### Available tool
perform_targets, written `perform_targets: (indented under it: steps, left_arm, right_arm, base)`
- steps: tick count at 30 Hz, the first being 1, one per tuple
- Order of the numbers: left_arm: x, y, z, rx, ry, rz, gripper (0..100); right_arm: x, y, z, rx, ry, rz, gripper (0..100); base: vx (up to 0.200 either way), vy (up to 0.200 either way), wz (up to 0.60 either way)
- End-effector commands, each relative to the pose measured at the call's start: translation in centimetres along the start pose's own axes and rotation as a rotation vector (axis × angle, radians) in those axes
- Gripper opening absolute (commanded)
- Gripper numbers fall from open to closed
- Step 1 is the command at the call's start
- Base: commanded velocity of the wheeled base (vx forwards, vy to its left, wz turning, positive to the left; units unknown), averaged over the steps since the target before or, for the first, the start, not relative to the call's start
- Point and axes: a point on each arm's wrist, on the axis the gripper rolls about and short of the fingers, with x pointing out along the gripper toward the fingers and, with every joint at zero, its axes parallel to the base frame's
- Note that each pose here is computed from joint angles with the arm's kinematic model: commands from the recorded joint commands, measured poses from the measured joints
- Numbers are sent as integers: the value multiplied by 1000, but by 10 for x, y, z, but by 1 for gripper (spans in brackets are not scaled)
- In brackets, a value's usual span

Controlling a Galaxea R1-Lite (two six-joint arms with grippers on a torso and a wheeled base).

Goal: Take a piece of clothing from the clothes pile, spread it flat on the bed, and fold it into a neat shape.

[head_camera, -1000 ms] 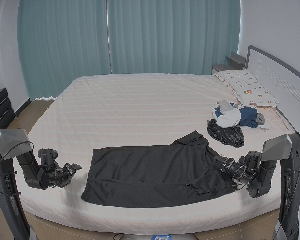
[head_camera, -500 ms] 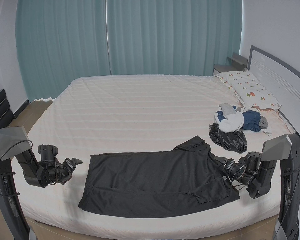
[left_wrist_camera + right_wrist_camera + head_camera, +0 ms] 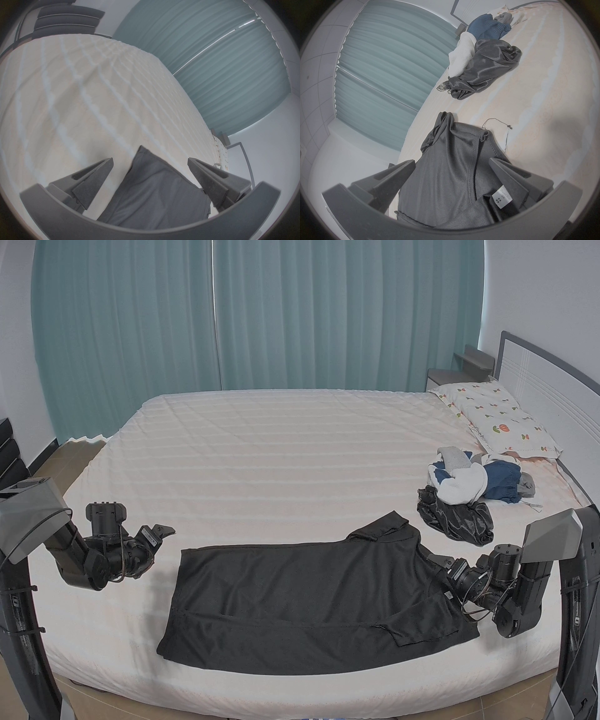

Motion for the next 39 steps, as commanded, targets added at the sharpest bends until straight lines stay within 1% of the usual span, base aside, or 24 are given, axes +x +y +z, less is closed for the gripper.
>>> perform_targets:
  steps: [1, 2, 3, 4, 5, 7, 8, 9, 10, 14, 19, 22, 23, 25, 28, 29, 39]
  left_arm:
    - [38, -1, 1, 53, 45, -14, 100]
    - [44, -1, 3, 90, 77, -40, 100]
    - [46, -1, 5, 106, 102, -59, 100]
    - [46, -1, 5, 110, 106, -66, 100]
    - [51, -2, 9, 129, 131, -104, 100]
    - [55, 0, 12, 139, 135, -119, 100]
    - [62, 1, 19, 154, 128, -140, 100]
    - [62, 1, 19, 154, 128, -140, 100]
    - [71, 1, 22, 156, 125, -148, 100]
    - [86, 5, 20, 170, 127, -140, 100]
    - [88, 6, 19, 181, 133, -148, 100]
    - [89, 6, 16, 207, 138, -148, 100]
    - [91, 7, 13, 234, 144, -148, 100]
    - [95, 10, 8, 258, 151, -144, 100]
    - [96, 11, 6, 267, 153, -140, 100]
    - [98, 13, 4, 287, 155, -134, 100]
    - [98, 12, 1, 292, 162, -134, 100]
  right_arm:
    - [0, 0, -1, -4, -2, 5, 100]
    - [-1, 0, -2, -3, 1, 1, 100]
    - [-1, 0, -2, -3, 1, 1, 100]
    - [-1, 0, -2, -3, 1, 1, 100]
    - [-1, 0, -2, -5, 1, 1, 100]
    - [-1, 0, -2, -5, 4, 1, 100]
    - [-1, 0, -3, -7, 5, 1, 100]
    - [-1, 0, -3, -7, 5, 1, 100]
    - [0, 0, -4, -8, 10, 1, 100]
    - [0, -2, -7, -9, 16, -5, 100]
    - [1, -2, -7, -23, 17, -6, 100]
    - [1, -2, -7, -23, 17, -6, 100]
    - [1, -3, -7, -24, 18, -8, 100]
    - [1, -2, -7, -25, 17, -6, 100]
    - [1, -2, -7, -25, 17, -6, 100]
    - [1, -2, -7, -25, 16, -5, 100]
    - [1, -2, -7, -23, 17, -6, 100]
  base:
    - [0, 0, 0]
    - [0, 0, 0]
    - [0, 0, 0]
    - [0, 0, 0]
    - [0, 0, 0]
    - [0, 0, 0]
    - [0, 0, 0]
    - [0, 0, 0]
    - [0, 0, 0]
    - [0, 0, 0]
    - [0, 0, 0]
    - [0, 0, 0]
    - [0, 0, 0]
    - [0, 0, 0]
    - [0, 0, 0]
    - [0, 0, 0]
    - [0, 0, 0]
